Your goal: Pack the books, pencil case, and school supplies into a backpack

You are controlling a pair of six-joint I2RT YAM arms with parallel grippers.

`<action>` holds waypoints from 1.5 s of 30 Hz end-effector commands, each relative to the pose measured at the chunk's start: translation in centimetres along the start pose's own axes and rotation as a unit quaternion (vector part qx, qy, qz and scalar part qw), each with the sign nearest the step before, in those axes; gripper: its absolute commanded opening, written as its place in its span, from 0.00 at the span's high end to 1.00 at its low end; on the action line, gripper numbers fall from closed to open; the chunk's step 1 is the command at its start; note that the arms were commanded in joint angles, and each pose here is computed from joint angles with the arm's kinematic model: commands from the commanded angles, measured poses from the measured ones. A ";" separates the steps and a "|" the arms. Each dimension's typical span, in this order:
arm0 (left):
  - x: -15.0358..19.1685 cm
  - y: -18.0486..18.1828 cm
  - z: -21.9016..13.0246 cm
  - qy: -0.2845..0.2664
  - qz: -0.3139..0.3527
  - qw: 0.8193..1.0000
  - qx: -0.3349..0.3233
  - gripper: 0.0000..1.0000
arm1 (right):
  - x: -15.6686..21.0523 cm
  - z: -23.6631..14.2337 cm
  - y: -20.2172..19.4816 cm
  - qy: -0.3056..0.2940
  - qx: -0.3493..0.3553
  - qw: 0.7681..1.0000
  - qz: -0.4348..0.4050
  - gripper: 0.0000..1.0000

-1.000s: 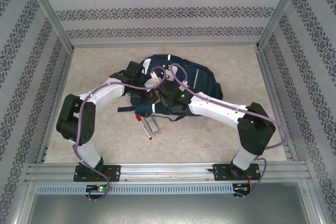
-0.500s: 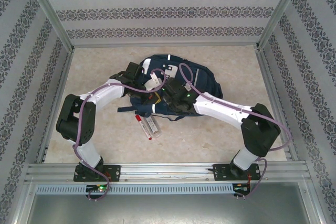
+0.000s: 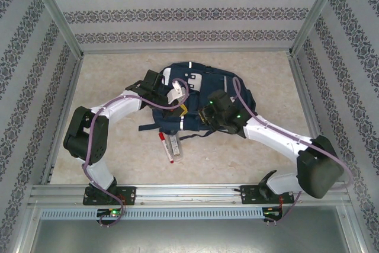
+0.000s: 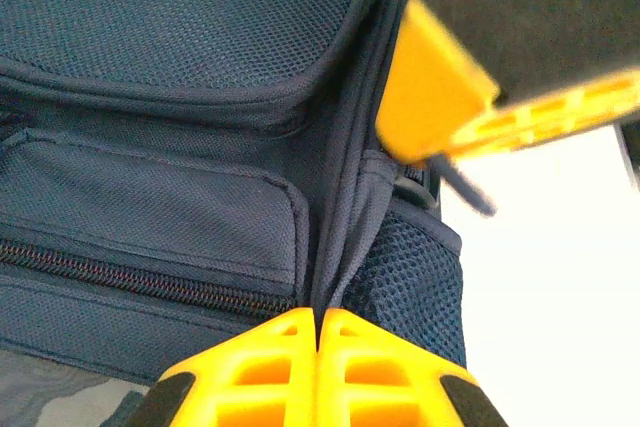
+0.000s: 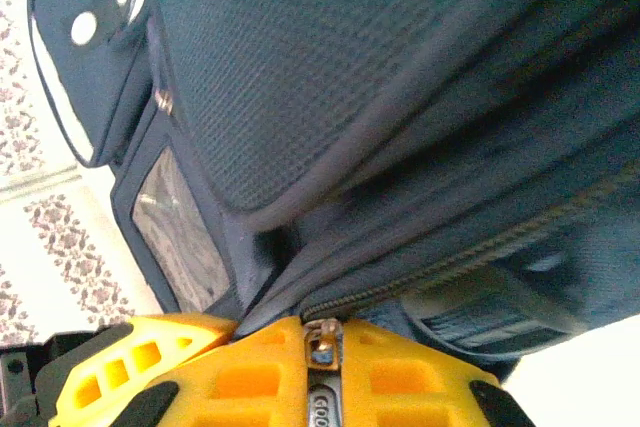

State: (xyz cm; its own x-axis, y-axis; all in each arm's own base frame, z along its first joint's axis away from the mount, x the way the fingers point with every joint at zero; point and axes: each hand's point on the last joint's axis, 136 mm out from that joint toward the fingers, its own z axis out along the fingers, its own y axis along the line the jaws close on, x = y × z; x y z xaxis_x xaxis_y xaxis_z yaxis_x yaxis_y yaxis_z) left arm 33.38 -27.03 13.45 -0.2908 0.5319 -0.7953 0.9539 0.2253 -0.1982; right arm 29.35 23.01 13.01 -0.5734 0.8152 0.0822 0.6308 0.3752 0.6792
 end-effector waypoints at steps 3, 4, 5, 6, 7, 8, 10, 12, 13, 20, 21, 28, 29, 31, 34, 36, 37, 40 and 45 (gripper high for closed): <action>1.1 3.1 -2.0 0.020 0.019 0.997 -0.069 1.00 | -4.5 -1.4 -7.3 -0.067 0.094 0.991 0.068 0.88; 1.2 3.2 -1.9 0.022 0.022 0.997 -0.071 1.00 | -4.7 -1.5 -8.0 -0.071 0.100 0.990 0.076 0.88; 1.2 3.3 -1.9 0.021 0.025 0.997 -0.073 1.00 | -4.9 -1.8 -8.6 -0.077 0.103 0.988 0.086 0.88; 1.2 3.4 -1.9 0.021 0.027 0.997 -0.074 1.00 | -5.1 -1.8 -9.0 -0.079 0.104 0.987 0.094 0.85; 1.1 3.4 -2.0 0.020 0.031 0.996 -0.075 1.00 | -5.1 -1.8 -9.4 -0.079 0.104 0.986 0.100 0.83; 1.0 3.5 -2.0 0.019 0.032 0.996 -0.077 1.00 | -5.1 -1.8 -9.6 -0.076 0.103 0.986 0.103 0.82; 0.8 3.5 -2.0 0.018 0.031 0.996 -0.076 1.00 | -5.1 -1.8 -9.3 -0.070 0.097 0.988 0.094 0.82; 0.6 3.5 -2.1 0.016 0.030 0.997 -0.074 1.00 | -4.9 -1.8 -8.4 -0.062 0.090 0.992 0.065 0.78; 0.5 3.4 -2.0 0.014 0.029 0.997 -0.073 1.00 | -4.6 -1.8 -7.7 -0.054 0.086 0.994 0.040 0.76; 0.1 3.3 -2.0 0.003 0.021 0.998 -0.066 1.00 | -0.7 -1.4 -3.9 0.009 0.086 0.968 -0.236 0.61; 0.1 3.2 -2.0 0.002 0.020 0.998 -0.065 1.00 | 0.0 -1.3 -3.8 0.008 0.085 0.962 -0.259 0.60; 0.6 3.1 -1.9 0.008 0.019 0.998 -0.065 1.00 | 1.7 0.6 -1.5 -0.024 0.077 0.925 -0.371 0.58; 0.7 3.0 -1.9 0.009 0.019 0.998 -0.064 1.00 | 1.6 0.9 -1.4 -0.028 0.081 0.920 -0.382 0.58; 0.7 3.0 -1.9 0.009 0.018 0.998 -0.063 1.00 | 1.2 1.4 -1.2 -0.036 0.086 0.915 -0.392 0.59; 0.7 3.0 -1.9 0.009 0.018 0.998 -0.062 1.00 | 0.5 2.0 -1.0 -0.049 0.099 0.905 -0.410 0.59; 0.7 2.9 -2.0 0.011 0.018 0.998 -0.064 1.00 | -0.4 2.7 -1.0 -0.063 0.109 0.901 -0.415 0.61; 0.7 2.9 -2.0 0.011 0.019 0.998 -0.064 1.00 | -0.6 2.8 -1.0 -0.065 0.110 0.902 -0.413 0.62; 0.8 2.9 -2.0 0.010 0.016 0.998 -0.064 1.00 | -1.1 2.8 -0.6 -0.079 0.113 0.901 -0.411 0.67; 1.0 2.8 -2.0 0.013 0.015 0.998 -0.064 1.00 | -2.6 2.3 -1.3 -0.123 0.168 0.902 -0.377 0.67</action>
State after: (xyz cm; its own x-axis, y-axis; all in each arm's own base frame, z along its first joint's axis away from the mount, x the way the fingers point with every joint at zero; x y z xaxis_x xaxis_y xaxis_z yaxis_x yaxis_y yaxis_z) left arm 35.24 -24.72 12.25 -0.2862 0.5764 -0.7654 0.9449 0.3021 -0.1258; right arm 30.38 23.17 9.56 -0.8433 0.2910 -0.4518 0.1723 0.9427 0.2856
